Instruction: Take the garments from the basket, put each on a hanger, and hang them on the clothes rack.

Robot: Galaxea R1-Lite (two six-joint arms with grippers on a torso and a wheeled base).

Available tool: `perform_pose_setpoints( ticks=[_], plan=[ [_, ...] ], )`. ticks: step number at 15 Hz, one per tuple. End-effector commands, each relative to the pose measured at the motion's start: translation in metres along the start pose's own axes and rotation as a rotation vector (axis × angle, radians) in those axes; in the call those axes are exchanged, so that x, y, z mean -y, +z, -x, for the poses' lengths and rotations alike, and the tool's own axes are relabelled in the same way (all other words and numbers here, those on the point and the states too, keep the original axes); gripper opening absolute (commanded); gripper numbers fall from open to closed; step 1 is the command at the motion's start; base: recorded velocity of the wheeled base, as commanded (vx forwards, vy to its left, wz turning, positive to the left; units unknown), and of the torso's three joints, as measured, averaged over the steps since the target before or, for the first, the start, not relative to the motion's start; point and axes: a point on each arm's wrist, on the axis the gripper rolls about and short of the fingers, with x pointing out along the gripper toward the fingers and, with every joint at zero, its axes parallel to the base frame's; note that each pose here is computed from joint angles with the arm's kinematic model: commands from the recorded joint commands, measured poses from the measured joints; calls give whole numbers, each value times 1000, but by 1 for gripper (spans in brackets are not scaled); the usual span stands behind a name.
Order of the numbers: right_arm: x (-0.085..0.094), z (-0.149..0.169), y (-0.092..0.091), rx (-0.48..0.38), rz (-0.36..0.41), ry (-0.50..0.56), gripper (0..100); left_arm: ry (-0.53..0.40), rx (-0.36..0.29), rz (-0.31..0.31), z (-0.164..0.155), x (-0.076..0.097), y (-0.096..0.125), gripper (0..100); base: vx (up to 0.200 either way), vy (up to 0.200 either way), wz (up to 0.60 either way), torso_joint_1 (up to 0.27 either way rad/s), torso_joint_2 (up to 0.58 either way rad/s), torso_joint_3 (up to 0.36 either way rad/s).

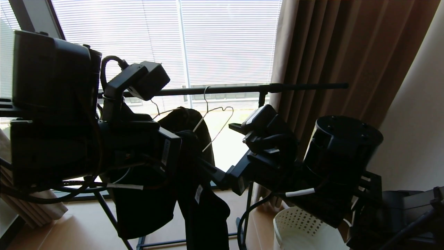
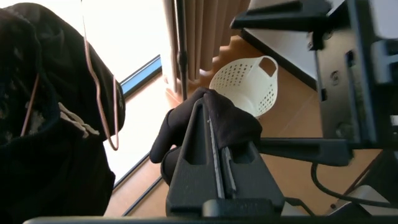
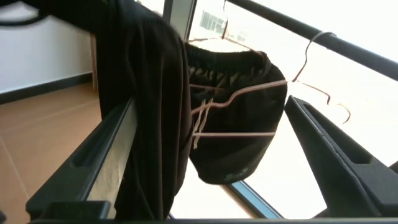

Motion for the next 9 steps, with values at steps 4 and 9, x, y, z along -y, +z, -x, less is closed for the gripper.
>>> perform_pose_setpoints(
  ticks=[4, 9],
  plan=[
    [-5, -14, 2, 8, 1, -31, 100, 3, -13, -1, 0, 2, -4, 0, 0, 0, 0, 0, 0, 0],
    [-5, -20, -20, -56, 2, -35, 100, -11, 4, -9, 6, 6, -2, 0, 0, 0, 0, 0, 0, 0]
  ],
)
